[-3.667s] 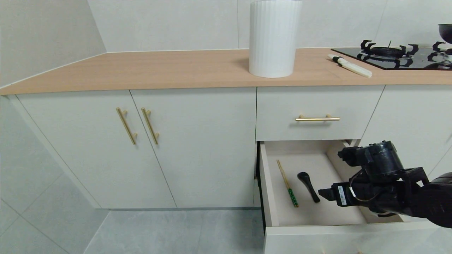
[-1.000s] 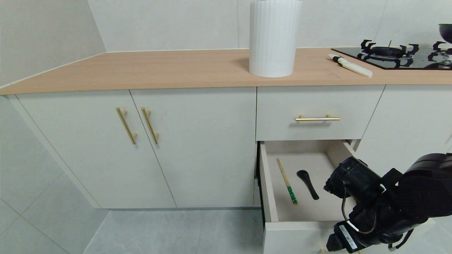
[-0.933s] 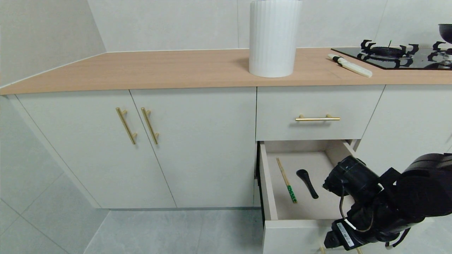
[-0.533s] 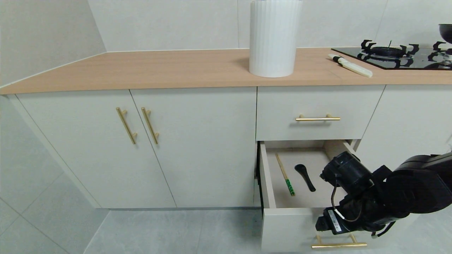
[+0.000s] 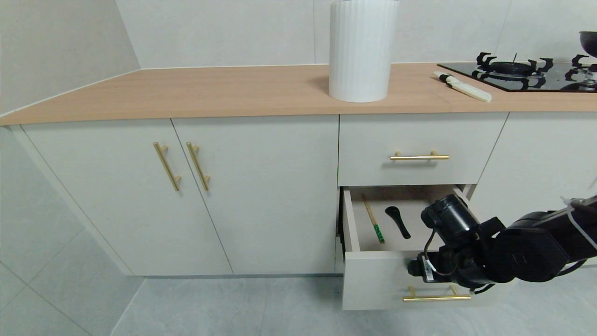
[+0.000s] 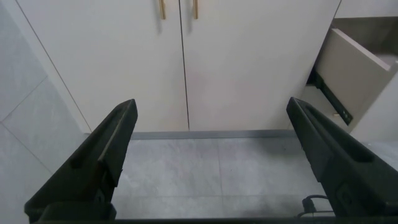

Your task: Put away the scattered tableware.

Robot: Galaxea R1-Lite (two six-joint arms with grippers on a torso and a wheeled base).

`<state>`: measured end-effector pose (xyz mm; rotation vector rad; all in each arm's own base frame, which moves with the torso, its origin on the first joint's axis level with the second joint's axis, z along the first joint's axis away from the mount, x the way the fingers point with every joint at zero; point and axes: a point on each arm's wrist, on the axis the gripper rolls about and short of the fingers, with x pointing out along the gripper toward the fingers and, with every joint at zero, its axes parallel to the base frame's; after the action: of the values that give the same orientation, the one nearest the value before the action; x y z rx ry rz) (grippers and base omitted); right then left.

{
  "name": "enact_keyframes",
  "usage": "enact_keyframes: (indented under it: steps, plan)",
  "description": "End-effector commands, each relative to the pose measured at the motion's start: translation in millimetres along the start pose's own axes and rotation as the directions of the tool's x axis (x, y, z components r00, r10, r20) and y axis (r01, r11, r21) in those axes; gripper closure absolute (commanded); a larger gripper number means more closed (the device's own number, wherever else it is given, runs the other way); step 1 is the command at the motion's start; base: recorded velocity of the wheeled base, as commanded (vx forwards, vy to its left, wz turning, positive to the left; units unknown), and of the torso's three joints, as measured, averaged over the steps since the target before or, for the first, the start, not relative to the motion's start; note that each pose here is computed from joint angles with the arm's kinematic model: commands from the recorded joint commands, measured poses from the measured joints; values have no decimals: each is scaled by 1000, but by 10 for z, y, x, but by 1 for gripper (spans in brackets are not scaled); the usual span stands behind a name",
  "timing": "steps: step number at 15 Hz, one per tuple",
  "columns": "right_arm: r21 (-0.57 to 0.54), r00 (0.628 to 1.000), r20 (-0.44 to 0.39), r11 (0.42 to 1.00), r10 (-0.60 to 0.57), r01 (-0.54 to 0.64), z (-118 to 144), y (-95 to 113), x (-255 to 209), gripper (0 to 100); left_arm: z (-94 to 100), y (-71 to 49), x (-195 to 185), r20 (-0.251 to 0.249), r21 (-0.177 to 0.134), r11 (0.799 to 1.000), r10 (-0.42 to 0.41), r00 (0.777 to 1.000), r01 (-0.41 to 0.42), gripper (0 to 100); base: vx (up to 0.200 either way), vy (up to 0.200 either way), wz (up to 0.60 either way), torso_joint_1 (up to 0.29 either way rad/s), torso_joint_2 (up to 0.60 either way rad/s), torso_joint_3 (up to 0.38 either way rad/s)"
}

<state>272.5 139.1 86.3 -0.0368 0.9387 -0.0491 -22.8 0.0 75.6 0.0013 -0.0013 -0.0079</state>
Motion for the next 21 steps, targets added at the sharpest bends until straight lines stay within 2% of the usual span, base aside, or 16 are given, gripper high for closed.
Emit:
enact_keyframes:
  steps: [1,7,11,15,18,19,21]
  plan:
    - [23,1000,16,1000,-6,6,11,4,97,0,1,0,1,-1,0,1000,0,1000,0,0,0,0,0,0,0,0]
    - [104,991,134,995,-9,-5,79,-12,363,0,1,0,1,-1,0,1000,0,1000,0,0,0,0,0,0,0,0]
    - [159,962,271,986,12,-57,114,-16,604,0,1,0,1,-1,0,1000,0,1000,0,0,0,0,0,0,0,0]
    - [199,940,342,977,4,-77,155,-47,838,0,1,0,1,-1,0,1000,0,1000,0,0,0,0,0,0,0,0]
    - [247,884,468,959,8,-139,289,-64,965,0,1,0,1,-1,0,1000,0,1000,0,0,0,0,0,0,0,0]
    - [263,855,519,952,-5,-155,321,-114,1069,0,1,0,1,-1,0,1000,0,1000,0,0,0,0,0,0,0,0]
    - [279,831,557,946,-17,-168,376,-122,1195,0,1,0,1,-1,0,1000,0,1000,0,0,0,0,0,0,0,0]
